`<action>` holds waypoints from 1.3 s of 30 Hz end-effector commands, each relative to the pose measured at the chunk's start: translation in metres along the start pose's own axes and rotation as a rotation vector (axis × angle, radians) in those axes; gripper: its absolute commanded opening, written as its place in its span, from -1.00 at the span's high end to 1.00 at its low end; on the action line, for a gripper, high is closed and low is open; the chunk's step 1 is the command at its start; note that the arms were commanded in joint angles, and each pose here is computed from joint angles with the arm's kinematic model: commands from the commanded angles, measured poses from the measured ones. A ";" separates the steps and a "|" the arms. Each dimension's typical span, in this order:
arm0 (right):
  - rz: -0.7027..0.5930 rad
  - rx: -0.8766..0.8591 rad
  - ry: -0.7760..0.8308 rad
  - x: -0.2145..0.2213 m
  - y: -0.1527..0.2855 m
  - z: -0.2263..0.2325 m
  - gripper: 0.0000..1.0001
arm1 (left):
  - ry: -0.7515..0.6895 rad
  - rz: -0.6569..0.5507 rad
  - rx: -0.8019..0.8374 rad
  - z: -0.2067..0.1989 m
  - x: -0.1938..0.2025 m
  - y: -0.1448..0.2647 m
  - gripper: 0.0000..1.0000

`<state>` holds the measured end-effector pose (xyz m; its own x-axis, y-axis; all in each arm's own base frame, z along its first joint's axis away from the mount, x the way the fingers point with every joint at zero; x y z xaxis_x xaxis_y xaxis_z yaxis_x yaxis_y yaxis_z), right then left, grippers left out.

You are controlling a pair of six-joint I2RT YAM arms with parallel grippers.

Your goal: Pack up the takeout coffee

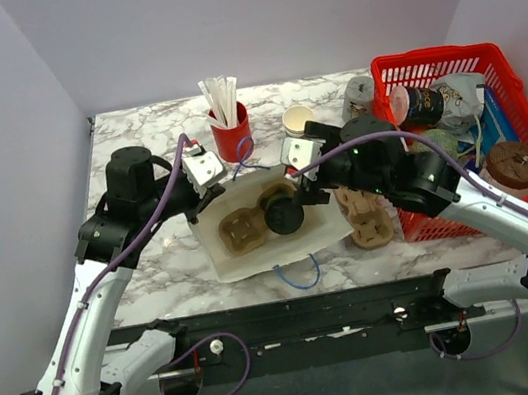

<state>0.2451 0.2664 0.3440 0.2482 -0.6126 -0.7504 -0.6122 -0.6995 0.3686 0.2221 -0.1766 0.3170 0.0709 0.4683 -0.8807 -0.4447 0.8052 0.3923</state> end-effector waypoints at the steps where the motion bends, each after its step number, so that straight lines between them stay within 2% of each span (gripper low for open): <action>1: -0.090 0.032 -0.049 -0.011 0.011 -0.002 -0.99 | -0.047 -0.073 -0.039 0.005 -0.022 0.007 1.00; 18: -0.132 -0.045 -0.012 -0.015 0.002 0.012 -0.99 | -0.013 -0.092 0.008 -0.001 -0.023 0.001 1.00; 25: -0.109 -0.028 -0.147 -0.013 -0.004 0.001 -0.99 | 0.025 -0.090 0.032 -0.006 -0.020 -0.002 1.00; 39: -0.110 -0.025 -0.227 -0.022 -0.009 -0.020 -0.99 | 0.184 -0.005 0.010 0.018 0.000 -0.026 1.00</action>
<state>0.2586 0.2754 0.3552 0.1587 -0.4770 -0.8644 -0.5869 -0.7496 0.3060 0.2343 -0.1892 0.3069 -0.0461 0.4182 -0.9072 -0.4212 0.8153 0.3973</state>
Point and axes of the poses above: each gripper's point midway between its finger pads, its own y axis back along the fingers, its own z axis along the line the jaws close on, x = y × z, the point moved 1 cm from there along y, back along the fingers, and after that the axes turned 4 degrees about -y, right-handed, at the moved point
